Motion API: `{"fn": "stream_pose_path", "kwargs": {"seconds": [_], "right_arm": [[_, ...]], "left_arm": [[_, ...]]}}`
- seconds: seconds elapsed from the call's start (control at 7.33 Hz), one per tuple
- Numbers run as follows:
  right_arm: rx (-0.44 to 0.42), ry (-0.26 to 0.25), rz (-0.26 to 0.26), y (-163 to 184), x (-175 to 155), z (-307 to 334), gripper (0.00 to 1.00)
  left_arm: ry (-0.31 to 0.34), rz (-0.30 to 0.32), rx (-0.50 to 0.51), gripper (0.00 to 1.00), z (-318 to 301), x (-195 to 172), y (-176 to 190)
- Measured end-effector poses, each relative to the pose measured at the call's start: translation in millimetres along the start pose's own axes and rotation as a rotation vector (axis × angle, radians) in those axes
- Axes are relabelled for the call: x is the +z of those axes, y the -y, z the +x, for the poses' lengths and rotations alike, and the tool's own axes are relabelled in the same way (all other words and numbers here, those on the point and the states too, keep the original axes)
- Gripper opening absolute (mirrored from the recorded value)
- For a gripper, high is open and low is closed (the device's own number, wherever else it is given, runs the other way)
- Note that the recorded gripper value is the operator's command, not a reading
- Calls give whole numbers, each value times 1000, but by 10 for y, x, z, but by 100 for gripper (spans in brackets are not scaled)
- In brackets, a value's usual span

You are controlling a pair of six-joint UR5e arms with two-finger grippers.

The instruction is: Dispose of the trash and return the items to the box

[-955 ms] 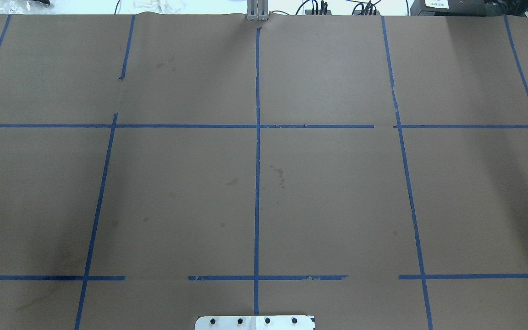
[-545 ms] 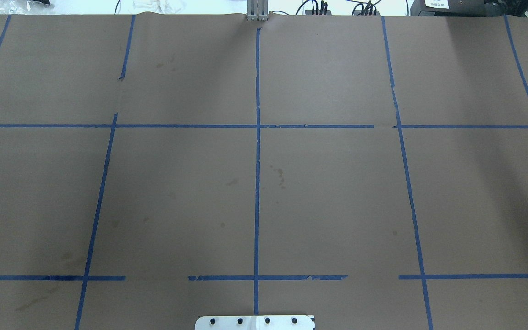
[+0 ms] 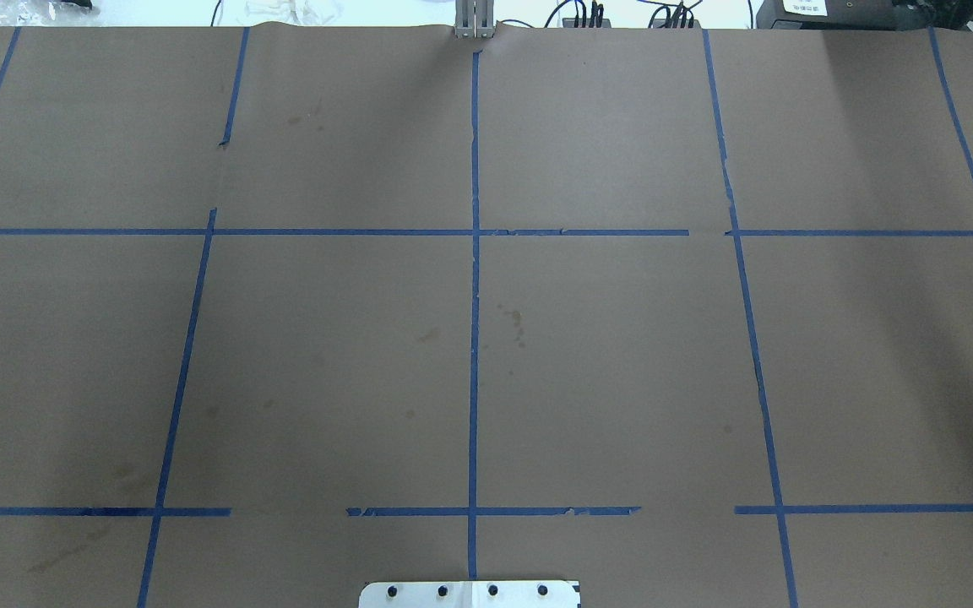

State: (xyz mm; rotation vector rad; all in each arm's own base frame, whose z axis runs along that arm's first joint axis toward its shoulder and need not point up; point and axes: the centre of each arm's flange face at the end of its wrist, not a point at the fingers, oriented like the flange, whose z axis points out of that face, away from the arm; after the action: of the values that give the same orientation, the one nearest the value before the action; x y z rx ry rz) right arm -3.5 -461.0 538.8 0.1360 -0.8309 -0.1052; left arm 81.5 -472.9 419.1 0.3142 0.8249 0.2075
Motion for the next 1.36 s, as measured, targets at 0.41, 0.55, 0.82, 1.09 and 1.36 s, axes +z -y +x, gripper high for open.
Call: {"fn": "stream_pose_path", "kwargs": {"seconds": [0.41,0.55,0.82,1.09,1.36], "right_arm": [[-24,-20,1,-43,-4,68,100],[-44,-44,-9,-83,42,130,100],[-79,-65,-56,-194,242,157,100],[-93,-65,-94,-220,417,166,100],[-90,-54,-95,-242,419,190,100]], "left_arm": [[12,-66,77,99,-499,551,-99],[11,-68,88,99,-554,613,-71],[-45,-74,55,99,-654,489,-13],[-5,-37,98,100,-1004,229,-15],[37,-35,110,100,-1165,175,-128]]}}
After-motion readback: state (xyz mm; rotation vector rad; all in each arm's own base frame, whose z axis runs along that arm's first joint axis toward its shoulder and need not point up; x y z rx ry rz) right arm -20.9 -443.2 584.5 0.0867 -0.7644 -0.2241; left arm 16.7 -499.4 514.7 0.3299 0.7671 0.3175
